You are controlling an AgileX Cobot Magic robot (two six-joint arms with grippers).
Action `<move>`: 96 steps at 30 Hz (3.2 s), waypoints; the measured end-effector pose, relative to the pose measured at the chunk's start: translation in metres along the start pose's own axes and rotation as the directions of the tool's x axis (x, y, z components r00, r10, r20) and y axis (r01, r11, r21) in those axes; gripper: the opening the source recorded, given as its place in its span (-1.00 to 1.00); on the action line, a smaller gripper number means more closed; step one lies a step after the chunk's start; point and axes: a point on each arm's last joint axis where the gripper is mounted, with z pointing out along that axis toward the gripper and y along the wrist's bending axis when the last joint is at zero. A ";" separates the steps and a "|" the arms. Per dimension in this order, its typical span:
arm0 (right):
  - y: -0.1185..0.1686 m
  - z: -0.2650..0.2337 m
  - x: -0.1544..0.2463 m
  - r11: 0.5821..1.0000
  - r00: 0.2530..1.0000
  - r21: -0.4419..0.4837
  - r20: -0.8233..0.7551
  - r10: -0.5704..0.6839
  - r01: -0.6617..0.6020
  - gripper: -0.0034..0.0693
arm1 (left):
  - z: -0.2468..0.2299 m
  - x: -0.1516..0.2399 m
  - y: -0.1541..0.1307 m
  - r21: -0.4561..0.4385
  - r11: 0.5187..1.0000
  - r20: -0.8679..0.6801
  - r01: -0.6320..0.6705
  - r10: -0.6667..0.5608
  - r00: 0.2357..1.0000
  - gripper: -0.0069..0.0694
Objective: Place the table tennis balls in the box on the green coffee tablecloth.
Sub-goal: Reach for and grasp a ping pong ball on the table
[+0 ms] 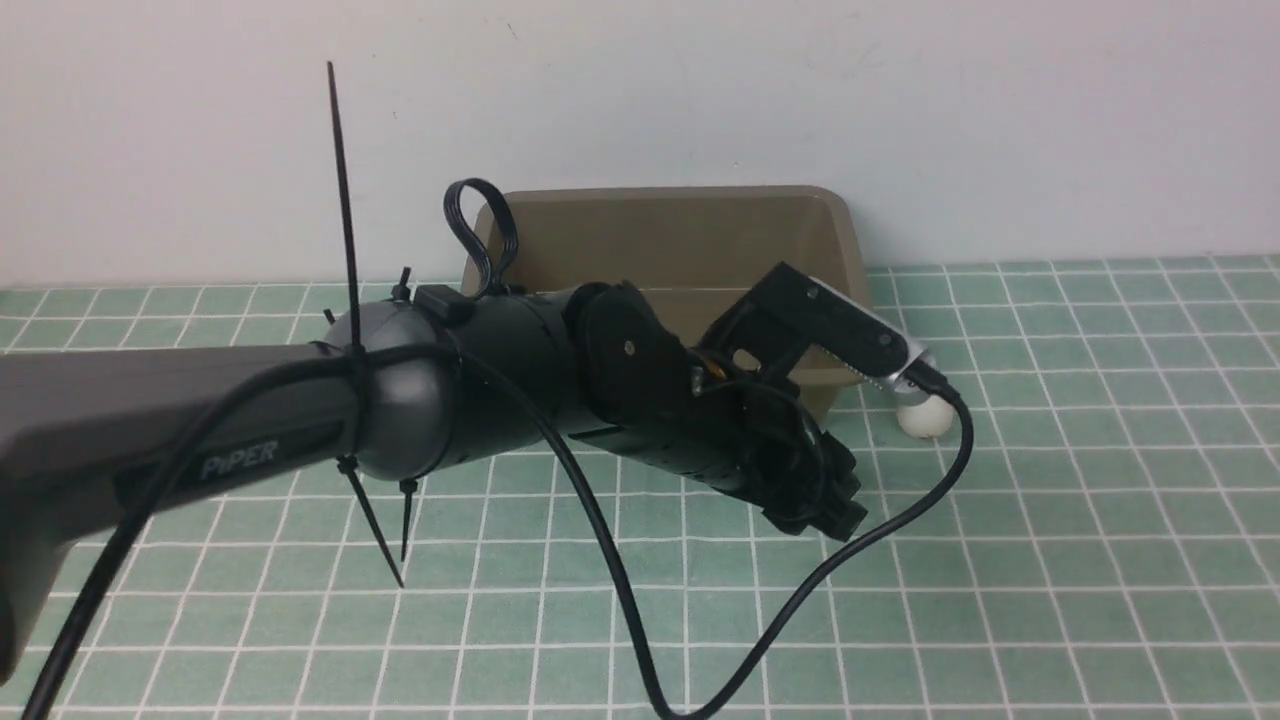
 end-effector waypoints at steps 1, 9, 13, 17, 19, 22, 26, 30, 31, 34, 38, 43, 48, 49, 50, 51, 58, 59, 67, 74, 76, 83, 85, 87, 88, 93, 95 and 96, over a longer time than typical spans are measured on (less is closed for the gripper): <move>0.000 0.000 0.000 1.000 1.000 0.000 0.000 -0.001 0.001 -0.29 | -0.003 -0.001 -0.001 0.004 1.000 -0.002 -0.015 0.015 1.000 0.30; 0.000 0.000 0.000 0.997 0.997 0.000 0.000 -0.071 0.071 -0.29 | -0.067 -0.021 -0.013 0.010 0.982 0.007 -0.187 0.187 0.982 0.30; 0.000 0.000 0.000 0.997 0.997 0.000 -0.002 -0.079 0.079 -0.29 | -0.127 -0.034 -0.006 -0.075 0.980 0.053 -0.185 0.190 0.980 0.30; -0.001 0.008 0.000 0.997 0.996 -0.009 -0.041 -0.079 0.079 -0.29 | -0.188 -0.034 0.008 -0.195 0.972 0.076 -0.133 0.150 0.986 0.30; -0.002 0.019 -0.002 0.996 0.992 -0.029 -0.086 -0.088 0.086 -0.29 | -0.208 -0.032 0.012 -0.241 0.964 0.079 -0.116 0.139 0.987 0.30; -0.003 0.039 -0.004 0.993 0.985 -0.068 -0.140 -0.103 0.094 -0.29 | -0.236 -0.028 0.012 -0.287 0.953 0.096 -0.093 0.125 0.987 0.30; -0.005 0.070 -0.013 0.989 0.975 -0.124 -0.197 -0.107 0.084 -0.28 | -0.254 -0.026 0.008 -0.299 0.950 0.116 -0.084 0.124 0.986 0.30; -0.013 0.122 -0.038 0.981 0.949 -0.183 -0.296 -0.113 0.059 -0.24 | -0.255 -0.022 0.007 -0.282 0.956 0.089 -0.078 0.107 0.990 0.30; -0.016 0.145 -0.044 0.977 0.937 -0.208 -0.327 -0.123 0.056 -0.22 | -0.254 -0.021 0.006 -0.276 0.959 0.074 -0.072 0.096 0.993 0.30; -0.024 0.192 -0.053 0.974 0.904 -0.223 -0.407 -0.133 0.043 -0.11 | -0.254 -0.018 0.006 -0.266 0.962 0.054 -0.055 0.072 0.996 0.30; -0.034 0.261 -0.054 0.971 0.869 -0.238 -0.477 -0.133 0.018 0.10 | -0.254 -0.017 0.005 -0.261 0.964 0.041 -0.054 0.067 0.997 0.30; -0.040 0.346 -0.027 0.961 0.802 -0.274 -0.581 -0.136 -0.036 0.27 | -0.254 -0.017 0.005 -0.260 0.964 0.037 -0.053 0.065 0.997 0.30; -0.034 0.390 -0.017 0.944 0.794 -0.326 -0.585 -0.163 -0.046 0.28 | -0.254 -0.017 0.005 -0.260 0.964 0.037 -0.052 0.063 0.997 0.30; -0.032 0.393 -0.017 0.943 0.795 -0.331 -0.582 -0.169 -0.043 0.28 | -0.254 -0.017 0.005 -0.260 0.964 0.038 -0.049 0.061 0.997 0.30; -0.030 0.396 -0.017 0.941 0.797 -0.335 -0.580 -0.171 -0.043 0.28 | -0.254 -0.017 0.005 -0.260 0.965 0.038 -0.046 0.058 0.998 0.30; -0.029 0.399 -0.016 0.939 0.797 -0.341 -0.578 -0.176 -0.040 0.28 | -0.254 -0.017 0.005 -0.260 0.965 0.039 -0.044 0.056 0.998 0.30; -0.024 0.401 -0.014 0.933 0.795 -0.360 -0.573 -0.200 -0.026 0.28 | -0.254 -0.017 0.005 -0.259 0.966 0.041 -0.030 0.042 0.998 0.30; -0.024 0.402 -0.012 0.932 0.792 -0.361 -0.577 -0.200 -0.027 0.28 | -0.254 -0.016 0.005 -0.258 0.966 0.041 -0.028 0.040 0.998 0.30; -0.022 0.411 0.010 0.926 0.757 -0.372 -0.622 -0.201 -0.059 0.28 | -0.254 -0.016 0.005 -0.257 0.966 0.047 -0.004 0.017 0.999 0.30; -0.020 0.417 0.027 0.923 0.727 -0.376 -0.656 -0.203 -0.082 0.28 | -0.254 -0.016 0.005 -0.257 0.966 0.046 -0.004 0.016 0.999 0.30; -0.019 0.418 0.031 0.922 0.722 -0.377 -0.662 -0.203 -0.086 0.28 | -0.254 -0.016 0.005 -0.257 0.966 0.046 -0.004 0.016 0.999 0.30; -0.019 0.422 0.037 0.928 0.716 -0.360 -0.673 -0.186 -0.097 0.08 | -0.254 -0.016 0.005 -0.256 0.967 0.044 -0.004 0.015 0.999 0.30; -0.021 0.420 0.030 0.932 0.730 -0.354 -0.658 -0.184 -0.084 0.09 | -0.254 -0.015 0.005 -0.253 0.967 0.033 -0.004 0.012 0.999 0.30; -0.024 0.415 0.009 0.936 0.764 -0.350 -0.616 -0.192 -0.047 0.09 | -0.253 -0.015 0.005 -0.252 0.968 0.029 -0.004 0.011 1.000 0.30; -0.025 0.412 -0.001 0.937 0.779 -0.349 -0.597 -0.194 -0.034 0.09 | -0.253 -0.015 0.005 -0.252 0.968 0.029 -0.004 0.011 1.000 0.30; -0.022 0.398 -0.065 0.934 0.878 -0.356 -0.457 -0.141 -0.035 0.09 | -0.253 -0.015 0.005 -0.252 0.968 0.028 -0.004 0.011 1.000 0.30; -0.013 0.398 -0.074 0.913 0.895 -0.403 -0.428 -0.127 -0.063 0.09 | -0.253 -0.015 0.005 -0.252 0.968 0.028 -0.004 0.011 1.000 0.30; -0.003 0.399 -0.075 0.885 0.901 -0.458 -0.414 -0.130 -0.082 0.09 | -0.253 -0.015 0.005 -0.252 0.968 0.028 -0.004 0.011 1.000 0.30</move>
